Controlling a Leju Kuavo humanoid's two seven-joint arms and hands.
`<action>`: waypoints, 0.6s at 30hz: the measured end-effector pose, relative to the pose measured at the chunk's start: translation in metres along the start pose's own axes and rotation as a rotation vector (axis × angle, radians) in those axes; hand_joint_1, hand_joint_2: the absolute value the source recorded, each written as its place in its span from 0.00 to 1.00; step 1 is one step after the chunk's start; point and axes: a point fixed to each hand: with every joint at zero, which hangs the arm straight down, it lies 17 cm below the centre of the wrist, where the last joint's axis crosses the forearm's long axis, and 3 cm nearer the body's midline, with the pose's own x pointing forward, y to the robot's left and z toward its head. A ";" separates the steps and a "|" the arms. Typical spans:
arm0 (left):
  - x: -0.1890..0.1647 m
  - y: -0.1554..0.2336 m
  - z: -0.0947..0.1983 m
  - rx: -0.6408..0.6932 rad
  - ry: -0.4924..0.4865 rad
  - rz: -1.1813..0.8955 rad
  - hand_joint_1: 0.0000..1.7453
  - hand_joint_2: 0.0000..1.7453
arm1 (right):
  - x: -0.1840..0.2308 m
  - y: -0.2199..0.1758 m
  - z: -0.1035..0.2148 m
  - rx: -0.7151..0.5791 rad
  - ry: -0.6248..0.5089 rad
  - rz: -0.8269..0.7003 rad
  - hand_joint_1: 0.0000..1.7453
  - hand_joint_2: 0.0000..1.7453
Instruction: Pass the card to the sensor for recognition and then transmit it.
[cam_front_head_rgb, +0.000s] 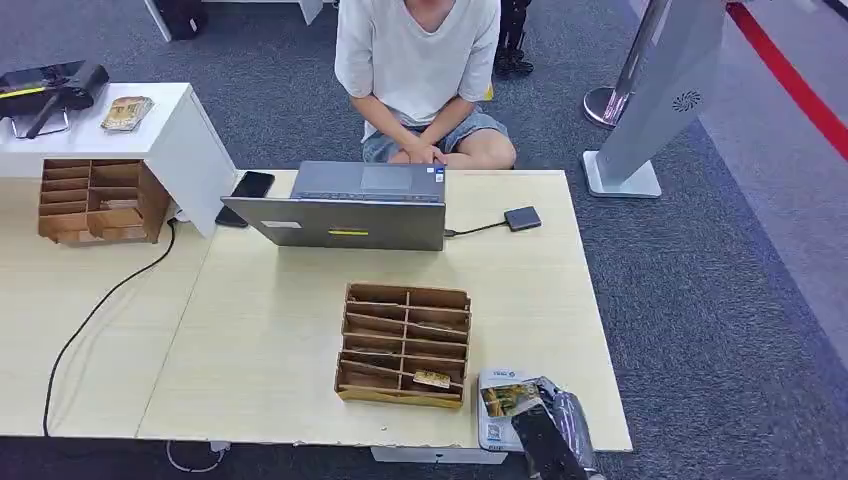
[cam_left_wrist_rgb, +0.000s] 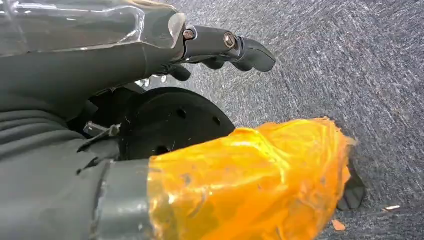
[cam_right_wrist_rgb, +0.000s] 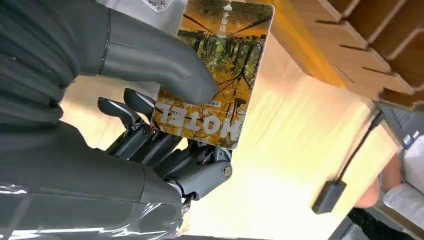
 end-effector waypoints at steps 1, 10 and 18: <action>0.000 0.000 0.000 0.000 -0.001 -0.004 0.00 0.00 | -0.001 0.001 0.000 0.003 0.004 0.003 1.00 1.00; 0.001 0.000 0.000 -0.001 -0.009 -0.026 0.00 0.00 | -0.015 0.006 0.001 0.029 0.041 0.041 1.00 1.00; 0.002 0.000 0.000 0.000 -0.014 -0.034 0.00 0.00 | -0.020 0.004 -0.003 0.023 0.051 0.084 1.00 1.00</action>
